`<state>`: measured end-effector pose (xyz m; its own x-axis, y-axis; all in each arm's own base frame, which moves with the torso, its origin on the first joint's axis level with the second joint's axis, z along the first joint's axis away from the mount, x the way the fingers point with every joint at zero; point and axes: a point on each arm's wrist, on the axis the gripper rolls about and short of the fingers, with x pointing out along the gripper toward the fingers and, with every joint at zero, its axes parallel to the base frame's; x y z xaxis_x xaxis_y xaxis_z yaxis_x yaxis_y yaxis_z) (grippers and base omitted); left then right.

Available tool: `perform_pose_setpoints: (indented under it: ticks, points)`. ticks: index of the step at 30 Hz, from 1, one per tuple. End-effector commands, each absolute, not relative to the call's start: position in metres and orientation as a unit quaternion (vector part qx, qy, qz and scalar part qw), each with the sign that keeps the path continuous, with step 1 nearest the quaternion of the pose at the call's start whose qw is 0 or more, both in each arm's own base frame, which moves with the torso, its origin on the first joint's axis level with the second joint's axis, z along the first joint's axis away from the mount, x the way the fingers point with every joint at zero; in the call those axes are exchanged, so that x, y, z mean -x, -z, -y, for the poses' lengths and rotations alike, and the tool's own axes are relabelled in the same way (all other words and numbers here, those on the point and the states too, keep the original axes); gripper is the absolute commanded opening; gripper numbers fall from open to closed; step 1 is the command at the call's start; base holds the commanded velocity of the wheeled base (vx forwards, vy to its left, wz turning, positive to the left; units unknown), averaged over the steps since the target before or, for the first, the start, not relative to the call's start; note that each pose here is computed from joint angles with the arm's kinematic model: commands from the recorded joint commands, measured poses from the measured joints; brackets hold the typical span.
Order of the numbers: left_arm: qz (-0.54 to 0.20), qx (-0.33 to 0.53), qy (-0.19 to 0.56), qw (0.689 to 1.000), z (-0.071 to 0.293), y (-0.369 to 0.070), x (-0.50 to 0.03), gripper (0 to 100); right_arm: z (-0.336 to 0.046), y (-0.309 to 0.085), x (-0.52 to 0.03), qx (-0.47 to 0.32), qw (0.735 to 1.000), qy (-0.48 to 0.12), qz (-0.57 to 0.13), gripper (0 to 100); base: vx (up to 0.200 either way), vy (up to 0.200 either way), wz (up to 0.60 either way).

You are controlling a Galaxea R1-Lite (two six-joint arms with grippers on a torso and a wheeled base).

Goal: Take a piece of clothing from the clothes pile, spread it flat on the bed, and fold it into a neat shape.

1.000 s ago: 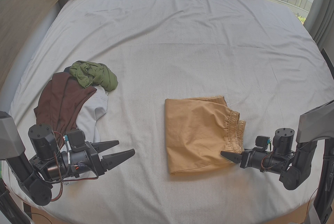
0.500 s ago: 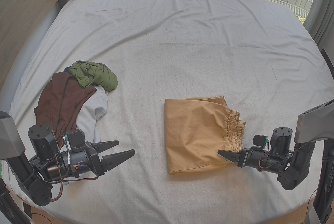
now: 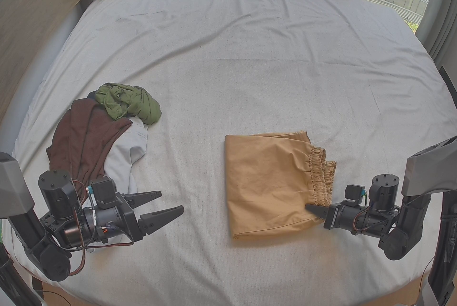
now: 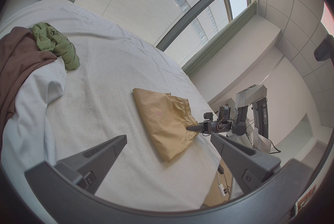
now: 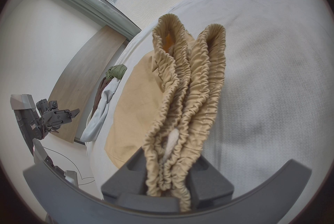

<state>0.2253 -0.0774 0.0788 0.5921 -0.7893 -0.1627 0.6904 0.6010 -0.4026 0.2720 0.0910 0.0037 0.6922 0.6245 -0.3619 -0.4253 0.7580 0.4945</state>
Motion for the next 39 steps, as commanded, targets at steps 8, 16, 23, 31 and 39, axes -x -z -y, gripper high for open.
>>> perform_pose_setpoints:
  ticks: [8,16,23,31,39]
  points:
    - [-0.16,0.145,0.421,0.881,0.076,-0.08,-0.223,100,-0.101,-0.012,-0.269,-0.185,0.896,-0.314,-0.251,0,0.0,0.0,0.0]
    - [-0.14,0.085,0.404,0.9,0.063,-0.073,-0.23,100,-0.113,-0.049,-0.266,-0.181,0.897,-0.357,-0.189,0,0.0,0.0,0.0]
    - [-0.128,0.058,0.416,0.898,0.067,-0.074,-0.225,100,-0.129,-0.066,-0.272,-0.179,0.893,-0.386,-0.148,0,0.0,0.0,0.0]
    - [-0.128,0.059,0.41,0.901,0.063,-0.075,-0.226,100,-0.145,-0.092,-0.271,-0.188,0.882,-0.419,-0.104,0,0.0,0.0,0.0]
    - [-0.128,0.058,0.413,0.9,0.065,-0.075,-0.225,100,-0.162,-0.118,-0.282,-0.199,0.873,-0.442,-0.05,0,0.0,0.0,0.0]
